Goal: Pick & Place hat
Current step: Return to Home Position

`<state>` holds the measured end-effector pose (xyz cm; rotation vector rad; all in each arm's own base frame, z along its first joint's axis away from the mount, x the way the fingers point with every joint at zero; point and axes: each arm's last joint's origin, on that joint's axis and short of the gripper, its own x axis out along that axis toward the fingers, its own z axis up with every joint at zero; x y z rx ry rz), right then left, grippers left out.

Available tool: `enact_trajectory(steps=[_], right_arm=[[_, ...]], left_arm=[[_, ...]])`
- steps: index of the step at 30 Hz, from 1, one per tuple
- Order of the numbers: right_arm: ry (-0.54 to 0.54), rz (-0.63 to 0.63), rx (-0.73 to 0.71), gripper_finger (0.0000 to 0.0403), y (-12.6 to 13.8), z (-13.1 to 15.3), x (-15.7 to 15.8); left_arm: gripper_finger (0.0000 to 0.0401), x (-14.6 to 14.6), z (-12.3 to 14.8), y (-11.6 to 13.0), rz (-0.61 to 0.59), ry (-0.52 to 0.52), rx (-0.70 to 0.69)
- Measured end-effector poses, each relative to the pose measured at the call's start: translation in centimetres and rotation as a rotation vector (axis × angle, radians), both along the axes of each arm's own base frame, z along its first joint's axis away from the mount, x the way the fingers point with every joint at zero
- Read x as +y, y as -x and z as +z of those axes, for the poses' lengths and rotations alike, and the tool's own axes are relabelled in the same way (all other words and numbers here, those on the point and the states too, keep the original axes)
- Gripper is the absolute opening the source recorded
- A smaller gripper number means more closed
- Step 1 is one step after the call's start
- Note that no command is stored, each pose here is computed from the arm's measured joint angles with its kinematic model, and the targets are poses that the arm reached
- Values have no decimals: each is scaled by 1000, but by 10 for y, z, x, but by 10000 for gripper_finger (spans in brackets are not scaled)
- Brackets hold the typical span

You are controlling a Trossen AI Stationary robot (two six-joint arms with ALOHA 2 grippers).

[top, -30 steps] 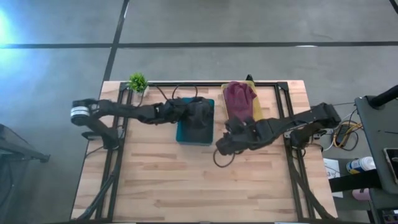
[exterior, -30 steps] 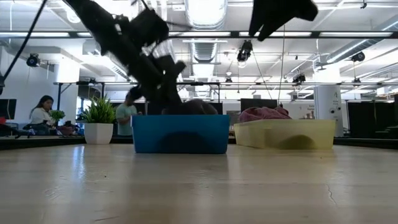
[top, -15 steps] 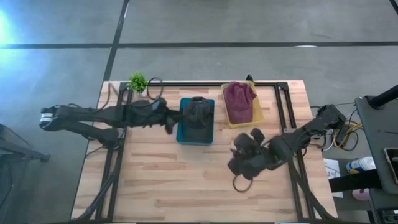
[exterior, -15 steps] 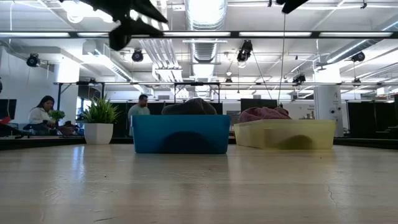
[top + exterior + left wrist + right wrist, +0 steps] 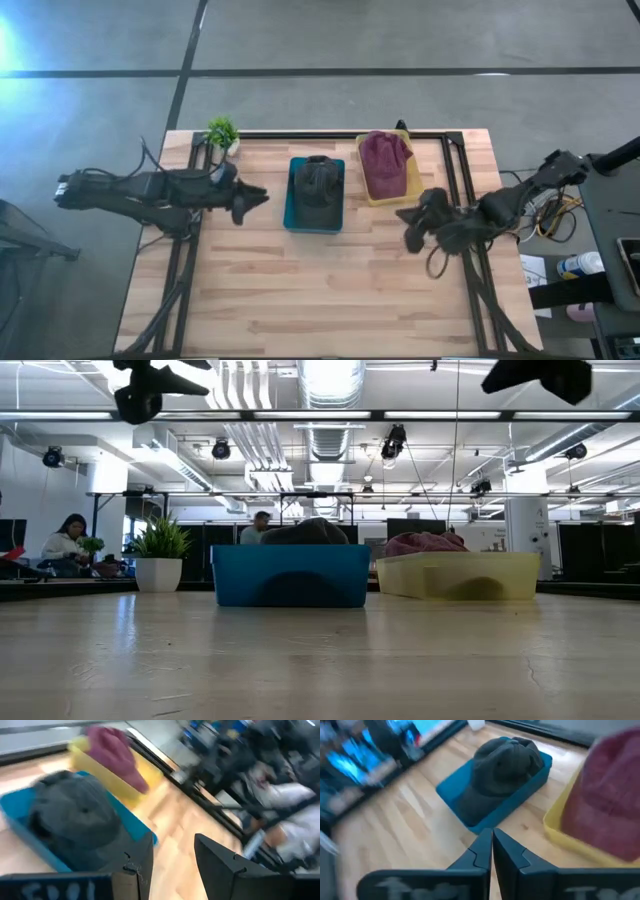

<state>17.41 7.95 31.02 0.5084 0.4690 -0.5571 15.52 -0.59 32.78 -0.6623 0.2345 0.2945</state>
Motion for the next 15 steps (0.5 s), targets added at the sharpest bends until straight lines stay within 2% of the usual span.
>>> enact_trajectory(steps=[3, 4, 7, 11, 13, 15], right_arm=[[-116, -61, -101, 11, 19, 1, -11], [-120, -50, -123, 11, 21, 1, -13], [-22, 22, -177, 11, 25, -5, -16], [-109, 4, -328, 11, 30, -25, -31], [-134, 50, -406, 11, 31, -40, -34], [-135, 108, -522, 11, 29, -51, -35]], left_arm=[[138, -2, -8, 0, -84, -31, -68], [138, -2, -11, 0, -110, -40, -103], [138, 0, -28, -1, -197, -56, -204], [138, 5, -59, 2, -264, -53, -326], [138, 9, -69, 6, -293, -47, -405], [138, 12, -75, 8, -329, -34, -423]])
